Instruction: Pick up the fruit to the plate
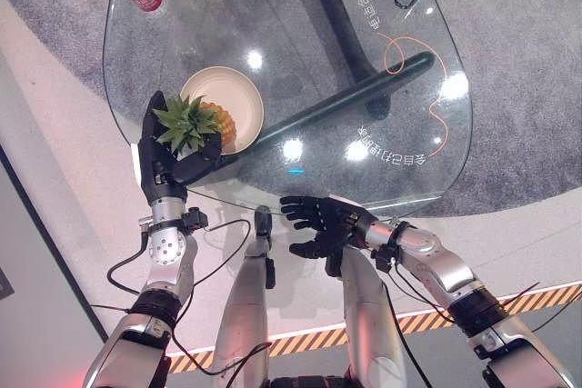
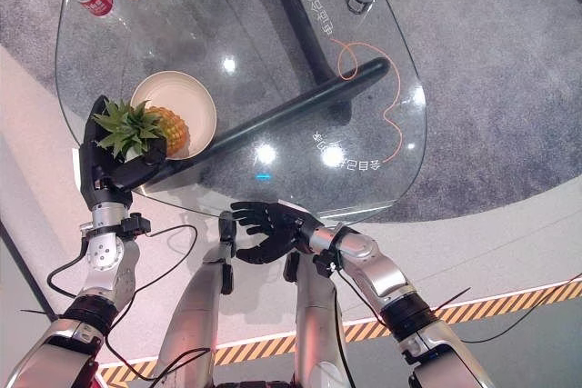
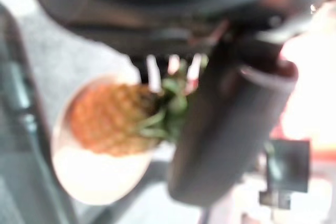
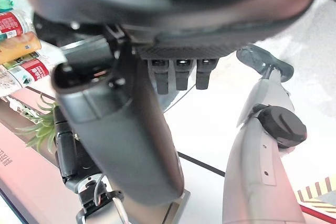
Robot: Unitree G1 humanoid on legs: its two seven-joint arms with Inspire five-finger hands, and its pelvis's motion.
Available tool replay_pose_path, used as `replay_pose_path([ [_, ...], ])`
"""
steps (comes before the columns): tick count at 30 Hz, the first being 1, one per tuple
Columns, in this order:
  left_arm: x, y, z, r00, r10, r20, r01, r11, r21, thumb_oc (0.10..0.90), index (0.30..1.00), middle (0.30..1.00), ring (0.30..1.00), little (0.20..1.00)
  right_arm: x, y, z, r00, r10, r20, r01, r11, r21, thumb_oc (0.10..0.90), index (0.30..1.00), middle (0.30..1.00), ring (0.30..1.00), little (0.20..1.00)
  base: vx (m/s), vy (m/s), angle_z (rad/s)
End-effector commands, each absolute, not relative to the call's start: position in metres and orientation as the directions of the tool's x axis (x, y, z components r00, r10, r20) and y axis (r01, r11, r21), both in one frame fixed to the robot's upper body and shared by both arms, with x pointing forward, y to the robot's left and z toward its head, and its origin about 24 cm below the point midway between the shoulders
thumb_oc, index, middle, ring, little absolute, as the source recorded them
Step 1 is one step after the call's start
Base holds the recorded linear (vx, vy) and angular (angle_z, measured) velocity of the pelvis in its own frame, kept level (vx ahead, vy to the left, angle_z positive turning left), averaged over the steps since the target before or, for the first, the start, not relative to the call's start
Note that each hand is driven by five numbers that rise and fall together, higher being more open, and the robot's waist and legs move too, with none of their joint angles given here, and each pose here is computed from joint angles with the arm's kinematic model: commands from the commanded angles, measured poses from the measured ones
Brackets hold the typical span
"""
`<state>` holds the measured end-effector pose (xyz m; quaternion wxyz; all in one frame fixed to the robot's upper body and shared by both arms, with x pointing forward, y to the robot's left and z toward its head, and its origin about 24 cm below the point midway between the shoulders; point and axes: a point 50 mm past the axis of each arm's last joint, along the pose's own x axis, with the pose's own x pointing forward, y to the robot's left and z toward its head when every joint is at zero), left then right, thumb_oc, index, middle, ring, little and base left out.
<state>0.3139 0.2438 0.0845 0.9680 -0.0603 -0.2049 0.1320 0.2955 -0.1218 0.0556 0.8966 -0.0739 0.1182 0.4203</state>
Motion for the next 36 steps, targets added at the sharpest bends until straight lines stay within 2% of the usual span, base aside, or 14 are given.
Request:
replay_pose_path([
  [1, 0.306, 0.246, 0.106, 0.821, 0.283, 0.496, -0.184, 0.954, -0.238, 0.8, 0.9, 0.9, 0.9, 0.9, 0.278, -0.108, 0.079, 0.531, 0.838, -0.123, -0.847, 0.527, -0.069, 0.8, 0.9, 0.9, 0.9, 0.9, 0.0, 0.0, 0.0],
  [9, 0.29, 0.252, 0.072, 0.884, 0.283, 0.371, -0.189, 0.944, -0.27, 0.8, 0.9, 0.9, 0.9, 0.9, 0.271, -0.116, 0.072, 0.54, 0.831, -0.134, -0.841, 0.538, -0.058, 0.8, 0.9, 0.9, 0.9, 0.9, 0.0, 0.0, 0.0],
  [22, 0.272, 0.262, 0.035, 0.929, 0.314, 0.194, -0.251, 0.923, -0.291, 0.8, 0.9, 0.9, 0.9, 0.9, 0.266, -0.131, 0.053, 0.583, 0.788, -0.196, -0.807, 0.591, -0.025, 0.8, 0.9, 0.9, 0.9, 0.9, 0.0, 0.003, 0.04],
  [36, 0.238, 0.273, -0.011, 0.93, 0.369, 0.004, -0.343, 0.868, -0.359, 0.8, 0.9, 0.9, 0.9, 0.9, 0.247, -0.147, 0.019, 0.581, 0.76, -0.292, -0.772, 0.628, 0.099, 0.8, 0.9, 0.9, 0.9, 0.9, 0.01, 0.003, 0.04],
])
